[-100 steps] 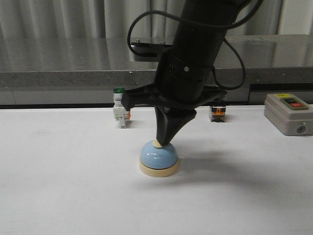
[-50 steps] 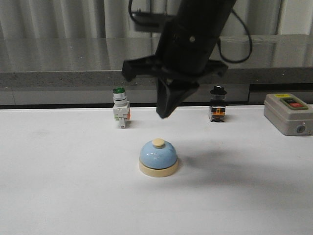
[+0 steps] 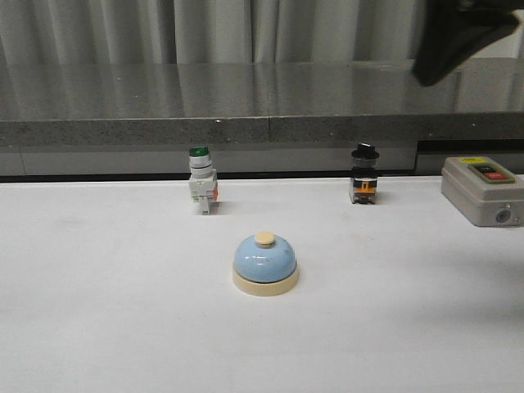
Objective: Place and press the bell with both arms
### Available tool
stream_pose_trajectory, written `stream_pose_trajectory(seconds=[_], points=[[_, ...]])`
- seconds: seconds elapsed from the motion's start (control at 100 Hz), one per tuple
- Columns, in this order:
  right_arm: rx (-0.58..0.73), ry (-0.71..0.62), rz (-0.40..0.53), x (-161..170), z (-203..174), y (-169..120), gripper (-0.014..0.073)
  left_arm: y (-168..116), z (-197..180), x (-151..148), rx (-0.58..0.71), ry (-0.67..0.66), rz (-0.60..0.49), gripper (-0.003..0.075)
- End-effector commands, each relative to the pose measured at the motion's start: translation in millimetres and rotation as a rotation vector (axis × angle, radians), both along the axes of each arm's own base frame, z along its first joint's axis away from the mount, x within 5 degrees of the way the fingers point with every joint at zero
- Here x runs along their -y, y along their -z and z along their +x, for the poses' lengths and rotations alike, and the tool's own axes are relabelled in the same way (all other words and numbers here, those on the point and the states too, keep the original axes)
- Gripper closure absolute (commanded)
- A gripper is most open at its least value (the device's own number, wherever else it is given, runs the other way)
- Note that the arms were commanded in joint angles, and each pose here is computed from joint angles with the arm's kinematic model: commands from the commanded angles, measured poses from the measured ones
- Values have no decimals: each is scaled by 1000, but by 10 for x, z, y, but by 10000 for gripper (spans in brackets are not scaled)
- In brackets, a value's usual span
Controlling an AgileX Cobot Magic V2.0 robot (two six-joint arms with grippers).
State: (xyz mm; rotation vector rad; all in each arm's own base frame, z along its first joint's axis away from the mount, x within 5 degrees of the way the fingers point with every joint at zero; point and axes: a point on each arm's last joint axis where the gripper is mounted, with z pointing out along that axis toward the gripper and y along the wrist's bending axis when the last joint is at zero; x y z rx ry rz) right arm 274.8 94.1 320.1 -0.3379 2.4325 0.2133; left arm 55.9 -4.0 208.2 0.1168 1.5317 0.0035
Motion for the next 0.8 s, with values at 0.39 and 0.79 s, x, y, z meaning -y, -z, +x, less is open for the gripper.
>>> stream_pose_trajectory(seconds=[0.39,0.79], points=[[371,219,64,769,-1252,-273,654,53,-10,4,65,6,-20,740],[603,217,113,839,-1974,-300,654,53,-10,4,65,6,-20,740]])
